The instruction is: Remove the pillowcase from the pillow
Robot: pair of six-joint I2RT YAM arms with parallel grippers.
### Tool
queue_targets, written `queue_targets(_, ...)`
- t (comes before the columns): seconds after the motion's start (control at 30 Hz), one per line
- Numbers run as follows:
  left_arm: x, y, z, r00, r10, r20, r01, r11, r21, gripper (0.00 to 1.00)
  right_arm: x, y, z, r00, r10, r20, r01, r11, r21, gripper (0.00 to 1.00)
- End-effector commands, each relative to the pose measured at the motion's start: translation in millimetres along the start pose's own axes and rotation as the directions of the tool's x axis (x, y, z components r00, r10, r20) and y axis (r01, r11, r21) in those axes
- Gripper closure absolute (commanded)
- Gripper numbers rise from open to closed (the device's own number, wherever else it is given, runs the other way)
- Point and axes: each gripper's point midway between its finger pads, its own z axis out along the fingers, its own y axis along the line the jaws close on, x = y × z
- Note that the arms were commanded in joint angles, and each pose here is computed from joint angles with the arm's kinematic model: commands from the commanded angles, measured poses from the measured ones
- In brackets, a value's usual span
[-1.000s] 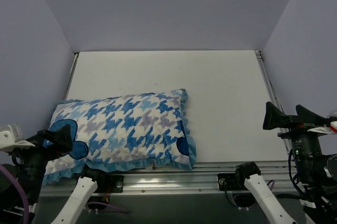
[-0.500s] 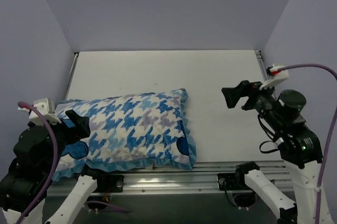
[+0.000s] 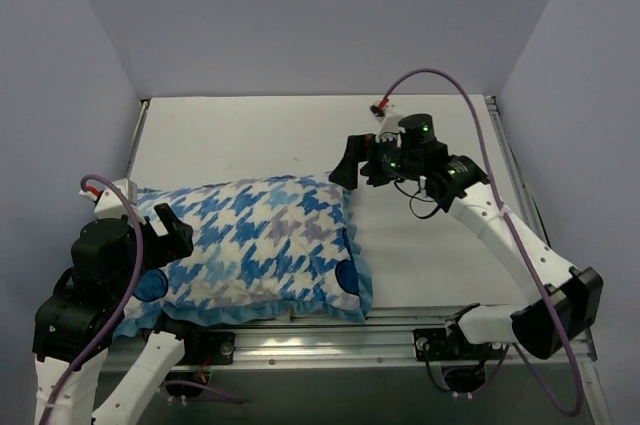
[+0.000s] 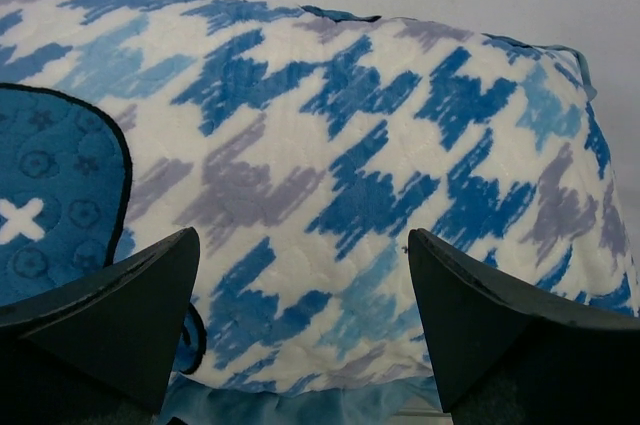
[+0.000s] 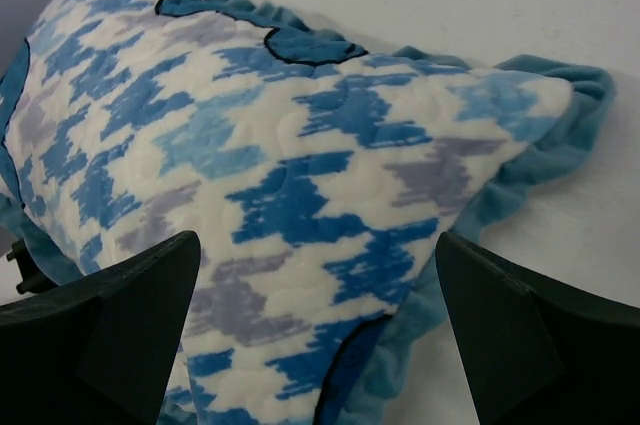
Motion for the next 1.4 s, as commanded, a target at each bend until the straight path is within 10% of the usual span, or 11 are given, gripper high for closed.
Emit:
queue_targets(0.0, -0.4, -10.7, 7.2, 0.998, -0.058, 0.001, 0.058, 0.998, 0.037, 0.06, -2.7, 35.4, 38.5, 0.994, -0.108, -0.033, 0.103, 0.988, -0.116, 0.00)
queue_targets(0.43, 17.5, -7.3, 6.3, 0.992, -0.106, -0.065, 0.107, 0.994, 0.013, 0.06, 159.9, 53.9, 158.4, 0.840, -0.379, -0.389, 0.256, 0.908, -0.333, 0.07)
queue_targets(0.57, 13.8, -8.0, 1.7, 0.991, -0.121, -0.053, 0.122, 0.992, 0.018, 0.06, 194.5, 29.3, 169.3, 0.797, -0.379, -0.470, 0.269, 0.920, -0.286, 0.94)
queue_targets(0.6, 13.6, -7.9, 1.1, 0.991, -0.127, -0.050, 0.128, 0.992, 0.018, 0.06, 194.7, 23.9, 169.7, 0.796, -0.379, -0.472, 0.280, 0.922, -0.268, 1.00)
queue_targets(0.87, 17.0, -8.6, -0.1, 0.986, -0.154, -0.057, 0.156, 0.988, 0.021, 0.06, 94.8, -49.5, 143.6, 0.933, -0.221, -0.284, 0.266, 0.955, 0.131, 1.00)
queue_targets(1.03, 17.5, -10.6, -0.9, 0.984, -0.169, -0.056, 0.171, 0.985, 0.032, 0.06, 7.0, -112.3, 59.7, 0.991, -0.132, 0.024, 0.096, 0.820, 0.564, 1.00)
queue_targets(1.37, 18.3, -22.9, 9.7, 0.981, -0.171, -0.092, 0.178, 0.982, 0.067, 0.06, 57.8, -98.2, -5.2, 0.996, -0.059, 0.071, 0.008, 0.827, 0.562, 1.00)
